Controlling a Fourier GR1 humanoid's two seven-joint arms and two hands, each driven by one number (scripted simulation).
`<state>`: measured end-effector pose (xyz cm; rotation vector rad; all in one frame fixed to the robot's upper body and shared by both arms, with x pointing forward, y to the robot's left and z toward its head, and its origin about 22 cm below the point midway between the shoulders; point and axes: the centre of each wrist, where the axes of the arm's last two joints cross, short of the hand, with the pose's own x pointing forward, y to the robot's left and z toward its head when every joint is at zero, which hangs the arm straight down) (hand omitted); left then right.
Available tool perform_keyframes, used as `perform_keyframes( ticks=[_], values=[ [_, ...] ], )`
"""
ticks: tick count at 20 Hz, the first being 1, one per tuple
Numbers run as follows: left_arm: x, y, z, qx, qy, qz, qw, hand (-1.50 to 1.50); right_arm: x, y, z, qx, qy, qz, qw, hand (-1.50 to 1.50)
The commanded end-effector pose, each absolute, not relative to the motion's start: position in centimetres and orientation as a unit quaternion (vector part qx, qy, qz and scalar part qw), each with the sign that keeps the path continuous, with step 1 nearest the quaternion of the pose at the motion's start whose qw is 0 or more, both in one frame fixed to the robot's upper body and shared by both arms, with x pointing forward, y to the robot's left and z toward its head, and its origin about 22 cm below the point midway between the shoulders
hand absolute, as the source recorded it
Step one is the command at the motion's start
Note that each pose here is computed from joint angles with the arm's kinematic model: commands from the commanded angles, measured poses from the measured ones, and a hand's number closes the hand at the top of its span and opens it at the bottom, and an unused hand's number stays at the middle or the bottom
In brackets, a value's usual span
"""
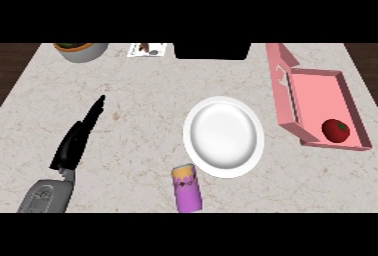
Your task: Pick the tomato from the plate and place it in the cardboard box
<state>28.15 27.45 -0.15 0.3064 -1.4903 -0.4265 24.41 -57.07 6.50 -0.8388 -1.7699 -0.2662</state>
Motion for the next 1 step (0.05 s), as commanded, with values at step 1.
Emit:
perform_keyframes(
  ticks=[1],
  values=[
    [28.82,25.28,-0.34,0.136,-0.673,-0.197,0.700,0.00,22.83,-58.03,6.30,-0.359,-0.748,-0.094,0.550,-1.50]
  ],
)
